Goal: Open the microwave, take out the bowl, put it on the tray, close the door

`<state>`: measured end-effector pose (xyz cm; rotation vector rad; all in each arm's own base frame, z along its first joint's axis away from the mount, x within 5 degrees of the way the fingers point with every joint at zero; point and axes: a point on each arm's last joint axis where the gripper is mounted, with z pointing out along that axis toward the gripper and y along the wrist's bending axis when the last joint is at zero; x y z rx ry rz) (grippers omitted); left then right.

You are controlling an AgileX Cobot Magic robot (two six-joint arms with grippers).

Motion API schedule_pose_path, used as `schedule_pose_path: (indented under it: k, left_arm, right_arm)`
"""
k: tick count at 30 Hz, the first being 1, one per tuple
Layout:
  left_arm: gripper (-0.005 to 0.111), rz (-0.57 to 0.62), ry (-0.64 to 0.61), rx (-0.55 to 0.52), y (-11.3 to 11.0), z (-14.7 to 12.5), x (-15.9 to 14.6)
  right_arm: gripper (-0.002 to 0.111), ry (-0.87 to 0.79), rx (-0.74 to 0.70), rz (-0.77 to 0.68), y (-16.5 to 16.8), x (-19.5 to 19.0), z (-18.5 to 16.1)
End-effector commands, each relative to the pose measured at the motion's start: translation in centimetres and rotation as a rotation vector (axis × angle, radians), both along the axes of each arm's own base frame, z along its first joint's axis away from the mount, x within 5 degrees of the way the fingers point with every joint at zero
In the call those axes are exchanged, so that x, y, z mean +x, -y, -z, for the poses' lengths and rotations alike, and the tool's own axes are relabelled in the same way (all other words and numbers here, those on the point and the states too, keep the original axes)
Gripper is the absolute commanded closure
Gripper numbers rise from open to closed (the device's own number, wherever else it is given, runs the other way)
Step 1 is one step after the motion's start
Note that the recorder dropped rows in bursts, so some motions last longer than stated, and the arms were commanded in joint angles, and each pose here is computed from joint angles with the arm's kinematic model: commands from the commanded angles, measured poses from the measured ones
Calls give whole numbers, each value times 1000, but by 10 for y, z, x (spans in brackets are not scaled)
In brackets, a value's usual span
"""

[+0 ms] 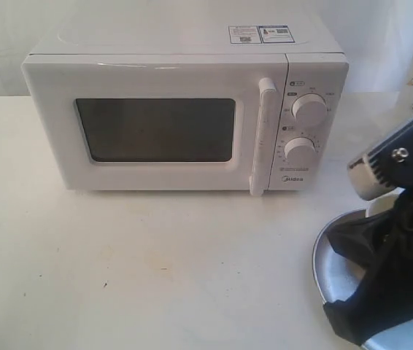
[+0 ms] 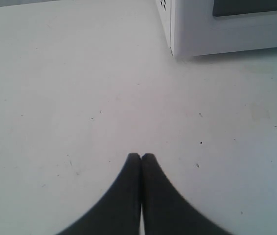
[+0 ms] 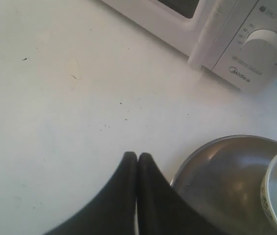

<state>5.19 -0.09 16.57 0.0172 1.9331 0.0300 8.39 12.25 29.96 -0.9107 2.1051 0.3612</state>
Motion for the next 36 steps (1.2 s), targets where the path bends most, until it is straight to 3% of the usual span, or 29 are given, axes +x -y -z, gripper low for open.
schedule_pose_path:
  k: [1, 6, 11, 15, 17, 26, 36]
  left_arm:
    - [107, 6, 3, -11, 1, -1, 0]
    - [107, 6, 3, -11, 1, -1, 0]
    - [107, 6, 3, -11, 1, -1, 0]
    - [107, 6, 3, -11, 1, -1, 0]
    - [107, 6, 3, -11, 1, -1, 0]
    - [107, 6, 3, -11, 1, -1, 0]
    - [107, 6, 3, -11, 1, -1, 0]
  right_arm:
    - [108, 5, 35, 6, 6, -3, -4]
    - [108, 97, 137, 8, 16, -4, -17]
    - [108, 269, 453, -60, 31, -14, -31]
    - [108, 399, 658, -89, 47, -24, -15]
    - [108, 407, 749, -43, 56, -28, -2]
    - [108, 268, 1039, 468, 94, -28, 73]
    - [108, 5, 1418, 671, 101, -29, 80]
